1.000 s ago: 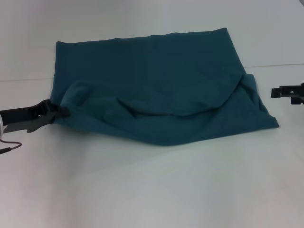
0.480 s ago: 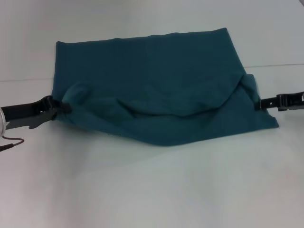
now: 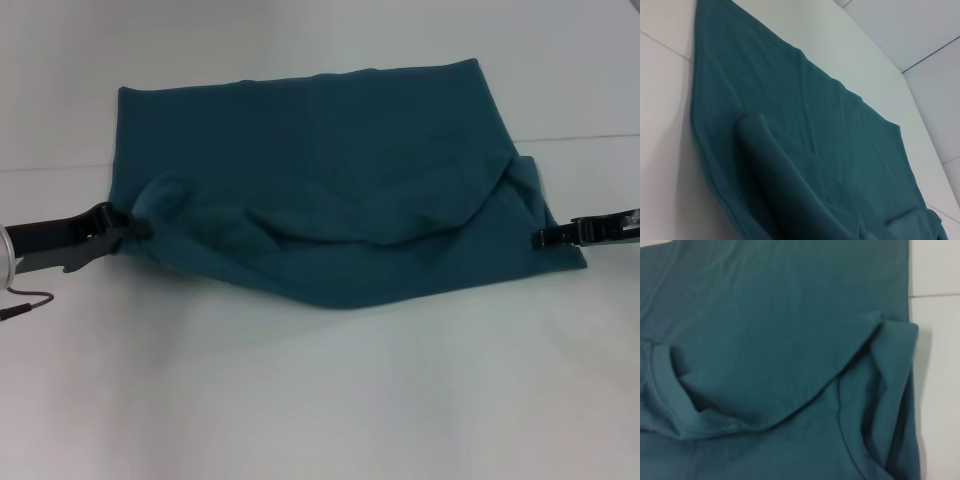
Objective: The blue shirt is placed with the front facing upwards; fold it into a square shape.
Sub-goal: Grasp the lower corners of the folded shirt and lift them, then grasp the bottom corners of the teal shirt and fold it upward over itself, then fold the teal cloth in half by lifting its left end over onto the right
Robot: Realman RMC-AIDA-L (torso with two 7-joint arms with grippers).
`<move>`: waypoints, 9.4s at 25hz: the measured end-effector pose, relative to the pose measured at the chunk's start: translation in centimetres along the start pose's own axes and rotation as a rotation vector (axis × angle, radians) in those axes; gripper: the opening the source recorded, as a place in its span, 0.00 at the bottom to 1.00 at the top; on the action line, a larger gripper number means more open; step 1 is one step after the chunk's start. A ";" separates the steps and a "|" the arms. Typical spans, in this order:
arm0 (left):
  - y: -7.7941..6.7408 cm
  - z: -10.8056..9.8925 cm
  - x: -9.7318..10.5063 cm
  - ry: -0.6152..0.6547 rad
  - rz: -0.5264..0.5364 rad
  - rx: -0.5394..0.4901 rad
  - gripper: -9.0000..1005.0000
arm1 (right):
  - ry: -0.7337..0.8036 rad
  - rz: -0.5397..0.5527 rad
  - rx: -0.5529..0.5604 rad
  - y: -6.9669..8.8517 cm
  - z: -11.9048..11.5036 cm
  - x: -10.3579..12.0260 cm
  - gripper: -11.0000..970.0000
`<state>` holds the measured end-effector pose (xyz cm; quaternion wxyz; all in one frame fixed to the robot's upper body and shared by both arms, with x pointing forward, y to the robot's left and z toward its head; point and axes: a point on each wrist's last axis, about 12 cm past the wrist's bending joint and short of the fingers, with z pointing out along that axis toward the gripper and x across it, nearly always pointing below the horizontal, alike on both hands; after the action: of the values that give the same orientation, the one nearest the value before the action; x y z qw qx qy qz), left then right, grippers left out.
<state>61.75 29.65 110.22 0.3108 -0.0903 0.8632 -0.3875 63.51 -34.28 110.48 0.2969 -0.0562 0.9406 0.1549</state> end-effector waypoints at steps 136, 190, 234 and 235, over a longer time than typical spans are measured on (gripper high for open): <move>0.5 -9.6 7.6 0.722 0.158 -0.092 0.05 | 0.583 -0.058 -0.243 1.6 -7.5 8.4 0.11; -5.6 3.8 -5.5 -0.001 0.225 -0.352 0.05 | -0.255 0.020 0.114 3.5 0.7 -7.7 0.17; -4.6 2.6 -6.3 -0.183 0.110 -0.325 0.47 | -0.309 0.013 0.163 2.2 -1.2 -9.9 0.61; -4.6 2.3 -6.1 -0.186 0.102 -0.306 0.49 | -0.315 0.027 0.129 2.3 -1.5 -9.4 0.65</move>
<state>67.58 27.44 115.23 0.3910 -0.1281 0.8831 -0.2255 69.95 -32.50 117.67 0.4413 0.0007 0.8912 0.1051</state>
